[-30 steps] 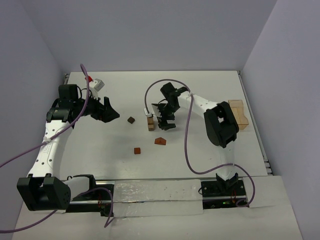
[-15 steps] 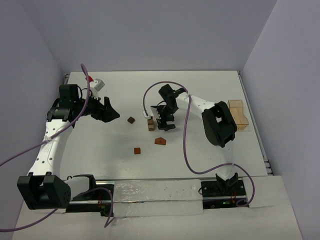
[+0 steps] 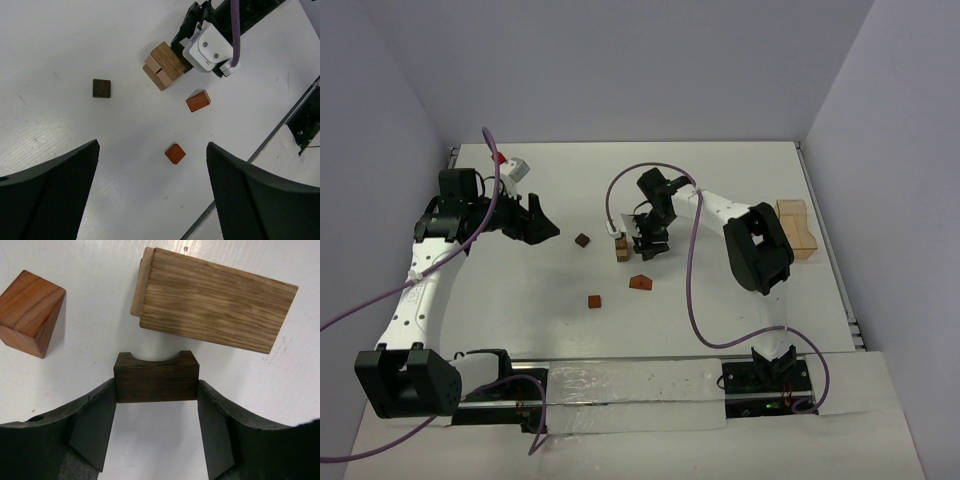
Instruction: Build the wood block tower
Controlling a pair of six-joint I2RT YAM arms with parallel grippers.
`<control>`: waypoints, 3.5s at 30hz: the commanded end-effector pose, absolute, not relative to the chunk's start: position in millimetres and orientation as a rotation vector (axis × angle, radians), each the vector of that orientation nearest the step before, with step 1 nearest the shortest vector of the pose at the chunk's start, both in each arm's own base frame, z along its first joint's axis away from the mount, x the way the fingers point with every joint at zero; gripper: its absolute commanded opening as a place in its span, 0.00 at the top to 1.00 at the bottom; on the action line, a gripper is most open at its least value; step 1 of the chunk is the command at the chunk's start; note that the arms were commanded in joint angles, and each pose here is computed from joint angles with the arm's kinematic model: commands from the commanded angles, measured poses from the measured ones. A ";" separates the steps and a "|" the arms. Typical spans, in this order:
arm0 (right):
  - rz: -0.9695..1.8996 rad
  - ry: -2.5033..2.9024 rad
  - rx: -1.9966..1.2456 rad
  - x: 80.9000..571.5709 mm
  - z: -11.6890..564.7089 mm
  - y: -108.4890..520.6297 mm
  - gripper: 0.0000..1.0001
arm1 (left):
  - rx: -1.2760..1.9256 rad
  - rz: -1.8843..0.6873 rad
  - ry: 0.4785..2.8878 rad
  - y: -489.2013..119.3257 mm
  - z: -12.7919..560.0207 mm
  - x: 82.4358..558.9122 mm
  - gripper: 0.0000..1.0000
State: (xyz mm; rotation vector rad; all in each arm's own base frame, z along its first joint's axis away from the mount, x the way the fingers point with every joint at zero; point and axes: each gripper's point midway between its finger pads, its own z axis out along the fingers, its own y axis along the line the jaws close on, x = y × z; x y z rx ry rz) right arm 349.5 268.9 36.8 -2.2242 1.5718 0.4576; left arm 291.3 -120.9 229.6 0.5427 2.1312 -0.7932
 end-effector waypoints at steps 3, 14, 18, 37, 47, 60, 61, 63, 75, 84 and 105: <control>0.421 1.526 -2.185 358.8 50.3 278.3 0.47 | 0.574 -0.781 2.065 -122.5 242.7 297.5 0.07; 0.436 1.618 -2.069 348.2 108.7 251.7 0.67 | 0.570 -0.745 2.051 -119.4 240.7 301.0 0.07; 0.435 1.690 -2.006 347.1 129.8 248.6 0.70 | 0.562 -0.726 2.043 -117.8 239.3 303.9 0.08; 0.367 1.726 -1.865 349.8 180.7 300.0 0.72 | 0.546 -0.692 1.996 -115.6 247.2 307.1 0.07; 0.403 1.719 -1.918 352.6 165.8 328.0 0.72 | 0.551 -0.704 1.986 -117.3 248.9 305.3 0.07; 0.431 1.769 -1.914 353.2 144.0 332.5 0.72 | 0.549 -0.710 1.987 -117.9 249.3 306.4 0.06; 0.434 1.770 -1.913 352.9 144.0 332.7 0.71 | 0.547 -0.711 1.989 -117.9 249.2 306.5 0.06; 0.442 1.772 -1.913 352.6 141.9 333.7 0.71 | 0.547 -0.714 1.987 -118.3 249.7 306.7 0.06; 0.457 1.786 -1.924 351.6 129.1 334.4 0.70 | 0.549 -0.719 1.990 -118.8 248.7 307.1 0.06; 0.467 1.795 -1.926 351.2 121.1 335.2 0.68 | 0.550 -0.723 1.996 -118.9 248.1 307.8 0.06; 0.470 1.801 -1.932 349.5 112.0 333.9 0.65 | 0.547 -0.729 2.000 -119.5 248.0 310.7 0.06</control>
